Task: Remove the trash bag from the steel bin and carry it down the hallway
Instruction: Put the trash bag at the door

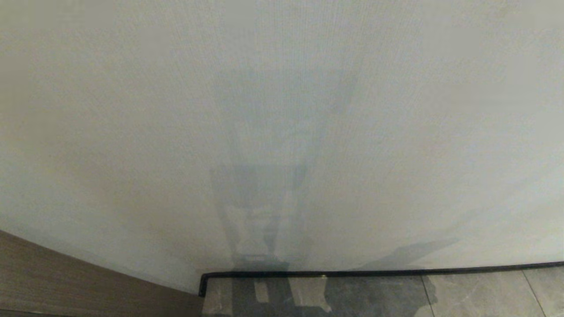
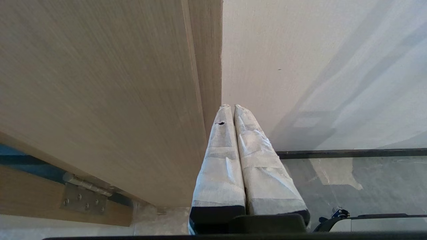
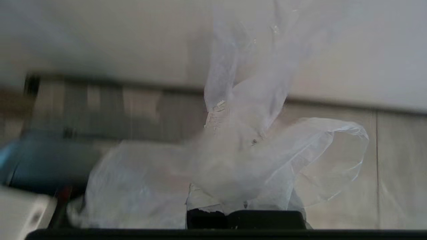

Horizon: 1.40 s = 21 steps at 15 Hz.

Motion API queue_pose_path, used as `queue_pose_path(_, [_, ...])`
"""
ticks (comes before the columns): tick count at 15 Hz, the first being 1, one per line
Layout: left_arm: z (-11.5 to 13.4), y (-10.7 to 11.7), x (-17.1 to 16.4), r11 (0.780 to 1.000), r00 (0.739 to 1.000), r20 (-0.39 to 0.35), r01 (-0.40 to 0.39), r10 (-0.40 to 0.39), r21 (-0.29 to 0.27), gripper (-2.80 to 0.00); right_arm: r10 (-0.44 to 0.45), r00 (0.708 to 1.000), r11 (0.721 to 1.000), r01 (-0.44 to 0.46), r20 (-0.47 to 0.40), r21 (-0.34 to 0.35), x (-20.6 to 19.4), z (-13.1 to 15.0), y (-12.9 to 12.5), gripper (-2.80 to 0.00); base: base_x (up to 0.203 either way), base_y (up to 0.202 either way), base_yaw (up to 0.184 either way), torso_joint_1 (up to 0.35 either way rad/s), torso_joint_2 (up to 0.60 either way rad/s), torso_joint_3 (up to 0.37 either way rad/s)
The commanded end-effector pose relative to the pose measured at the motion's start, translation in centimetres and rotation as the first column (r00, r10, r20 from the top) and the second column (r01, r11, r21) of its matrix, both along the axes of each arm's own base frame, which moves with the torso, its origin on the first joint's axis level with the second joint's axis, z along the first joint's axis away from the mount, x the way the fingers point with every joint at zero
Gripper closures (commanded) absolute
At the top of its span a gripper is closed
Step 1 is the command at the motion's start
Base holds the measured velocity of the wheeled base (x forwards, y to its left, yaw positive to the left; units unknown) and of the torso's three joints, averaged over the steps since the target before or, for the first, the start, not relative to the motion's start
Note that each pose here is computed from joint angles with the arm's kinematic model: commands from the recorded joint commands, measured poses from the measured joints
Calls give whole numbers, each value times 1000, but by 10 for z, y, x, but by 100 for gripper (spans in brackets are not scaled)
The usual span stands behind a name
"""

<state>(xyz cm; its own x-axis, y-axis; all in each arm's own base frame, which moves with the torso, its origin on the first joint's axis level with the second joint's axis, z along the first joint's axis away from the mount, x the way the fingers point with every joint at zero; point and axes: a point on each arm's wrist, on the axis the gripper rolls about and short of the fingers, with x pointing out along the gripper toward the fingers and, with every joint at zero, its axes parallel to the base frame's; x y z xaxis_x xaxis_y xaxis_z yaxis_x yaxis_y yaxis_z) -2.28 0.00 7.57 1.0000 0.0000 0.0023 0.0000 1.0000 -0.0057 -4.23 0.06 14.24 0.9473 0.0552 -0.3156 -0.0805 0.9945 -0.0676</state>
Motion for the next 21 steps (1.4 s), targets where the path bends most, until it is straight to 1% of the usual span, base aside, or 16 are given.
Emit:
queue_pose_path(1, [0, 0, 0, 1000, 1000, 1, 0, 0, 0, 0, 13, 990, 1000, -16, -137, -20, 23, 21, 0, 0, 0, 0, 0, 0, 0, 0])
queue_pose_path(3, [0, 0, 0, 1000, 1000, 1, -1, 1, 0, 0, 40, 972, 996, -56, -234, -62, 46, 30, 1, 0, 0, 0, 0, 0, 0, 0])
queue_pose_path(6, [0, 0, 0, 1000, 1000, 1, 0, 0, 0, 0, 67, 937, 989, -108, -343, -103, 82, 36, 2, 0, 0, 0, 0, 0, 0, 0])
queue_pose_path(10, [0, 0, 0, 1000, 1000, 1, 0, 0, -1, 0, 87, 885, 979, -161, -457, -125, 120, 39, 4, 0, 0, 0, 0, 0, 0, 0])
queue_pose_path(11, [0, 0, 0, 1000, 1000, 1, 0, 0, -2, 0, 92, 875, 972, -182, -476, -146, 126, 38, 4, 0, 0, 0, 0, 0, 0, 0])
queue_pose_path(12, [0, 0, 0, 1000, 1000, 1, 0, 0, 0, 0, 94, 878, 970, -187, -469, -157, 130, 38, 4, 0, 0, 0, 0, 0, 0, 0])
queue_pose_path(13, [0, 0, 0, 1000, 1000, 1, 0, 0, -2, 0, 93, 876, 970, -187, -473, -157, 133, 35, 4, 0, 0, 0, 0, 0, 0, 0])
queue_pose_path(15, [0, 0, 0, 1000, 1000, 1, 0, 0, -1, 0, 97, 860, 967, -200, -501, -156, 134, 27, 4, 0, 0, 0, 0, 0, 0, 0])
queue_pose_path(18, [0, 0, 0, 1000, 1000, 0, 0, 0, -1, 0, 105, 850, 965, -213, -516, -153, 145, 24, 5, 0, 0, 0, 0, 0, 0, 0])
queue_pose_path(21, [0, 0, 0, 1000, 1000, 1, 0, 0, -1, 0, 109, 832, 965, -221, -544, -145, 151, 18, 5, 0, 0, 0, 0, 0, 0, 0])
